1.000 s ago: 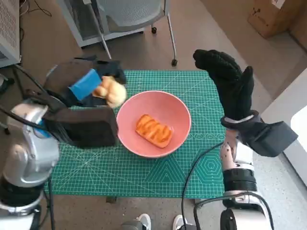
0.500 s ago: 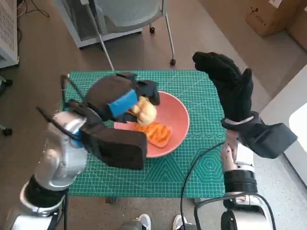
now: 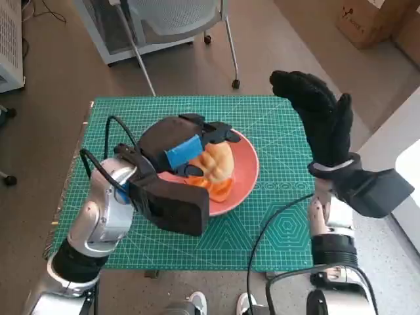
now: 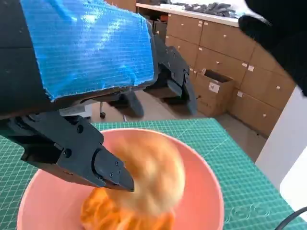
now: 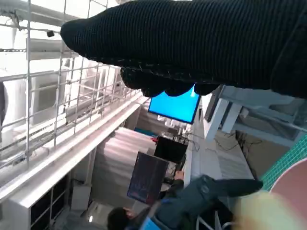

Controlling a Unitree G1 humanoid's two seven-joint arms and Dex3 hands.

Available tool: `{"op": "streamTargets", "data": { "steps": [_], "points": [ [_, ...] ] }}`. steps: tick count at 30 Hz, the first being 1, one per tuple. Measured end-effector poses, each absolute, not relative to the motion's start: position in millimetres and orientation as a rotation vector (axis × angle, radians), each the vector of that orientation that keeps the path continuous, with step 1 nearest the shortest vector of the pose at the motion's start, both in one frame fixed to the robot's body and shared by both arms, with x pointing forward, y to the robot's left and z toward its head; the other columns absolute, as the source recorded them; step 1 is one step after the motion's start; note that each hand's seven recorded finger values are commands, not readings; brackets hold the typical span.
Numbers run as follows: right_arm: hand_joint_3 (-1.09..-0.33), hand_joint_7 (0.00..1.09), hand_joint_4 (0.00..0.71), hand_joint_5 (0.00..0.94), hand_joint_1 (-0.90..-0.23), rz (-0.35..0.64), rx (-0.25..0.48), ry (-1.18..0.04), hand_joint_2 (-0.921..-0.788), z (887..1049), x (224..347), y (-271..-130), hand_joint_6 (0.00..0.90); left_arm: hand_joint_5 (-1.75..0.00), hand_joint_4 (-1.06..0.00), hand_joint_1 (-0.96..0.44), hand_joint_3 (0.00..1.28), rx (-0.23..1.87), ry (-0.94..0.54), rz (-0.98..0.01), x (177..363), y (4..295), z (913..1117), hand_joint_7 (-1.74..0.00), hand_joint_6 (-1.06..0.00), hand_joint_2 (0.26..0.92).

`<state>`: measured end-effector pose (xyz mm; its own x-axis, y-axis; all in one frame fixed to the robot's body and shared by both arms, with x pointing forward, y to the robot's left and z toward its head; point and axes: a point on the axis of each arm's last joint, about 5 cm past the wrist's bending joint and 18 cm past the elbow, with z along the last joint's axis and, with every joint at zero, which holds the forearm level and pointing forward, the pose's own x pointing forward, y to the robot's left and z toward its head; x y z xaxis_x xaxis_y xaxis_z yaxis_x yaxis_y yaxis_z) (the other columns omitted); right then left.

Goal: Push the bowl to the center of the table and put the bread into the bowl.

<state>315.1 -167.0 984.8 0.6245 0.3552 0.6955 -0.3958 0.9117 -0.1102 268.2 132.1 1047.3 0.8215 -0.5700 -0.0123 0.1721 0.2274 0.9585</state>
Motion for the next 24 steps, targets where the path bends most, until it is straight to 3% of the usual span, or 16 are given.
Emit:
{"op": "streamTargets", "data": {
  "steps": [7,14,24],
  "points": [
    [-0.429,0.00,0.265,0.000,-0.550,0.427,0.048,-0.782,-0.921,986.4,315.2,-166.5,0.468,0.00,-0.14,-0.22,0.00,1.177,-0.422,-0.541,273.3,140.4,1046.1,-0.05,-0.26,0.781],
    [-0.429,0.00,0.266,0.001,-0.565,0.423,0.047,-0.789,-0.921,989.5,315.0,-165.7,0.472,0.00,-0.12,-0.25,0.00,1.004,-0.433,-0.506,277.1,157.8,1052.8,-0.04,-0.23,0.774],
    [-0.429,0.00,0.267,0.001,-0.555,0.424,0.045,-0.800,-0.921,993.8,314.8,-164.9,0.474,0.00,-0.13,-0.32,0.04,0.451,-0.507,-0.421,279.9,189.6,1059.2,-0.03,-0.23,0.856]
  ]
}}
